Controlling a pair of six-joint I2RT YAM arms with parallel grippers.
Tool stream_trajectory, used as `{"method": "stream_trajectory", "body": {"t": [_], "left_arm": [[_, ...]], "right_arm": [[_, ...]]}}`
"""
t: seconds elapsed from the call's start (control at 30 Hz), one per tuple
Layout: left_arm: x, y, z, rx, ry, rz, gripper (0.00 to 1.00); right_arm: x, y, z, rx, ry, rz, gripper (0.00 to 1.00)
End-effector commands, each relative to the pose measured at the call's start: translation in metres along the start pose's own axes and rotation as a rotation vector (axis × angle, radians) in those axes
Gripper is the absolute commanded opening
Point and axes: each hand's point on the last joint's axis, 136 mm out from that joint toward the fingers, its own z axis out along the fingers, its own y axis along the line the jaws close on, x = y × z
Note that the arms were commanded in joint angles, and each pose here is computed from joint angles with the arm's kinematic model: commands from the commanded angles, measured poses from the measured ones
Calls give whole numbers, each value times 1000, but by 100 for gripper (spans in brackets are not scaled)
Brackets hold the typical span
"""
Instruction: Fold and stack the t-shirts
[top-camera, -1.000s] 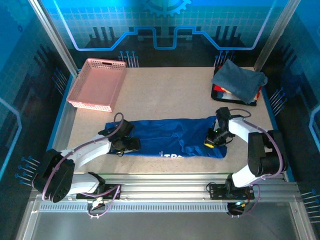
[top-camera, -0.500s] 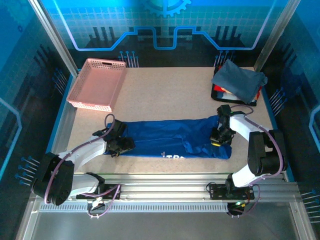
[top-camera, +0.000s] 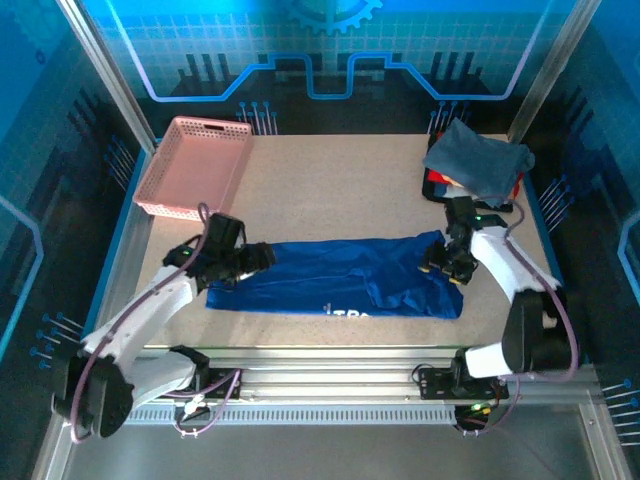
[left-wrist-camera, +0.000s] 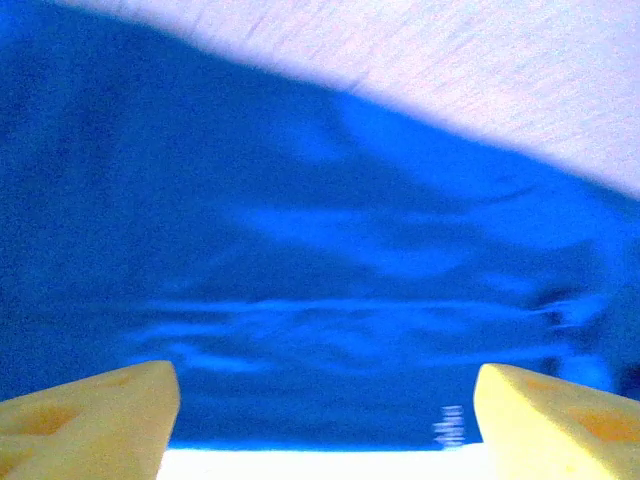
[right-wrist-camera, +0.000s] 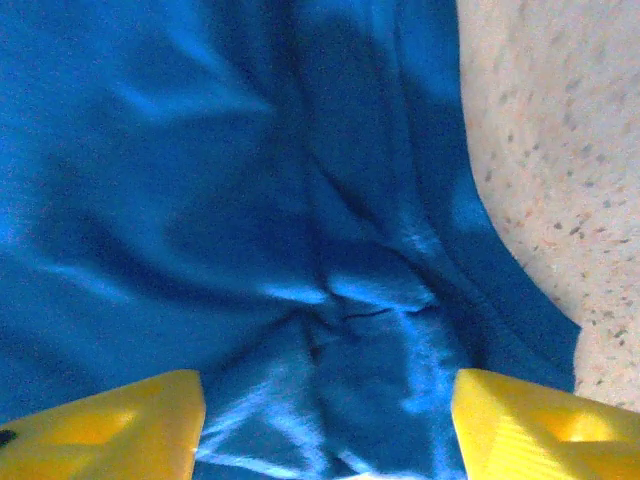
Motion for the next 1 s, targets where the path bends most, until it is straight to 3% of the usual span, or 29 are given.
{"method": "stream_trajectory", "body": {"t": [0.0, 0.13, 0.27, 0.3, 0.37, 0.43, 0.5, 0.63, 0.77, 0.97], "left_arm": [[-20, -6, -36, -51, -44, 73, 81], [-37, 10, -43, -257, 8, 171, 80], [-41, 12, -25, -273, 44, 189, 80], [-38, 16, -15, -279, 73, 178, 80], [-31, 24, 7, -299, 141, 154, 73], [-25, 34, 31, -307, 199, 115, 50], [-23, 46, 51, -335, 225, 90, 35], [-12, 76, 92, -399, 320, 34, 18], [8, 106, 114, -479, 406, -19, 17], [34, 122, 105, -520, 467, -42, 18]], "right_arm": [[-4, 20, -56, -120, -132, -40, 81], [4, 30, -93, -186, -239, -85, 86], [20, 22, -88, -118, -180, -141, 82], [25, 23, -78, -109, -137, -139, 76], [33, 25, -56, -101, -60, -115, 51], [37, 26, -26, -70, -10, -79, 27], [35, 31, 1, -81, 26, -38, 16], [29, 38, 50, -24, 103, 16, 15], [17, 43, 79, 89, 161, 40, 14], [-21, 73, 109, 161, 203, 25, 15]]}}
